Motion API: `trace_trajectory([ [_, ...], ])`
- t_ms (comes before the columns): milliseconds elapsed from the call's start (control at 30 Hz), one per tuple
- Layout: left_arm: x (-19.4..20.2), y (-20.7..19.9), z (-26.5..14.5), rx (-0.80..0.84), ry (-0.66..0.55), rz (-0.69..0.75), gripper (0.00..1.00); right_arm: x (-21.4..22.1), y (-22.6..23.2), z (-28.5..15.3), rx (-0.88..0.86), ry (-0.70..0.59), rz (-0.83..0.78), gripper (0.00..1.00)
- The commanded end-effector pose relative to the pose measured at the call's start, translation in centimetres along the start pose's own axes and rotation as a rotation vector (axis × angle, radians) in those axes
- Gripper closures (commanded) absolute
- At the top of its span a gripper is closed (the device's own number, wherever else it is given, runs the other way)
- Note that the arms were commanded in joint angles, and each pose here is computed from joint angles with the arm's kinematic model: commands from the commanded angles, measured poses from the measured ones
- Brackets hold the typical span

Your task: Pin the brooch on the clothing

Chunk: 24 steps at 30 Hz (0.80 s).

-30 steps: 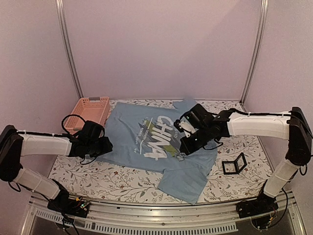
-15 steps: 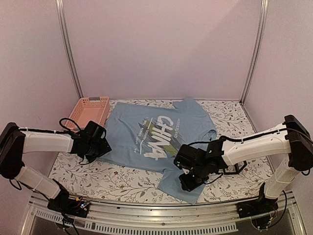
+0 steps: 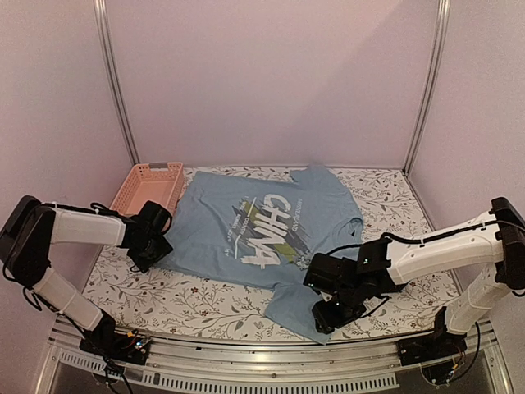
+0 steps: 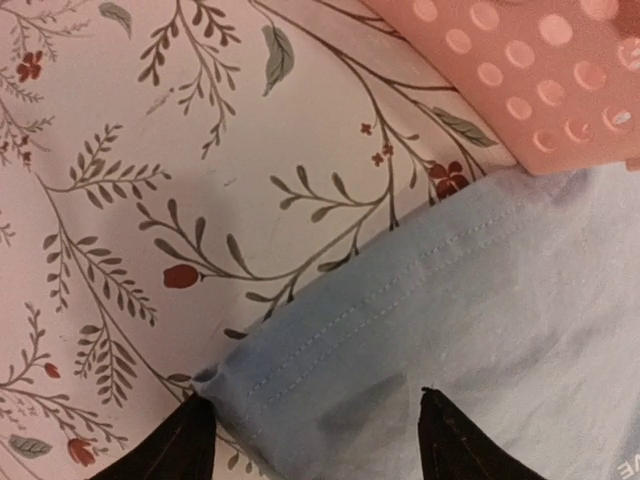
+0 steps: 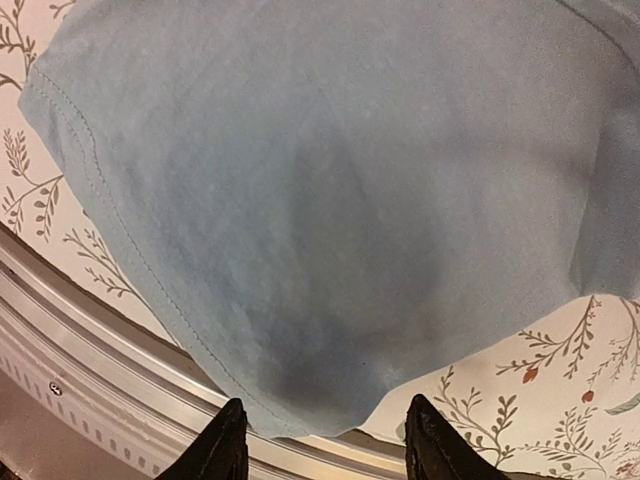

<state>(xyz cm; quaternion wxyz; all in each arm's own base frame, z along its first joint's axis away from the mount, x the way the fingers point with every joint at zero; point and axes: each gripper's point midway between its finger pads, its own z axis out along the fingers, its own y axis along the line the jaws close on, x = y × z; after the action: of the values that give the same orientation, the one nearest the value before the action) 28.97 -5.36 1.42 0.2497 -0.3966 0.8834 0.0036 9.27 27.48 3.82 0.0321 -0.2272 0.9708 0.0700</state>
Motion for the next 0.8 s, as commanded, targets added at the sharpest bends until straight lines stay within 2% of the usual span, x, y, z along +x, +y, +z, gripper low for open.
trace_trajectory([
  [0, 1.9, 1.0, 1.5, -0.036, 0.078, 0.005, 0.41, 0.8, 2.4, 1.0, -0.128, 0.025, 0.038, 0.49],
  [167, 2.4, 1.8, 1.6, -0.048, 0.089, -0.007, 0.73, 3.3, -0.7, 3.7, -0.026, 0.097, 0.073, 0.53],
  [200, 2.6, 1.9, 1.6, -0.048, 0.093, -0.011, 0.81, 4.0, -1.0, 4.1, -0.023, 0.118, 0.078, 0.61],
  [233, 2.8, 2.0, 1.5, -0.044, 0.097, -0.013, 0.88, 4.4, -1.3, 4.4, -0.019, 0.131, 0.090, 0.74],
  [267, 3.0, 2.1, 1.3, -0.040, 0.100, -0.008, 0.91, 4.8, -1.5, 4.5, -0.019, 0.139, 0.099, 0.85],
  [333, 3.2, 2.2, 0.8, -0.027, 0.097, 0.000, 0.94, 5.1, -2.0, 4.0, -0.012, 0.133, 0.138, 0.99],
  [433, 3.6, 2.0, -0.1, 0.003, 0.088, 0.013, 0.97, 5.5, -3.0, 2.4, -0.024, 0.097, 0.187, 1.00],
  [600, 4.0, 2.5, -1.4, 0.014, 0.087, 0.015, 0.99, 8.0, -3.1, 1.7, -0.093, 0.166, 0.244, 1.00],
  [767, 3.6, 3.4, -2.3, -0.007, 0.072, 0.028, 0.99, 8.5, -2.9, 0.5, -0.120, 0.180, 0.240, 1.00],
])
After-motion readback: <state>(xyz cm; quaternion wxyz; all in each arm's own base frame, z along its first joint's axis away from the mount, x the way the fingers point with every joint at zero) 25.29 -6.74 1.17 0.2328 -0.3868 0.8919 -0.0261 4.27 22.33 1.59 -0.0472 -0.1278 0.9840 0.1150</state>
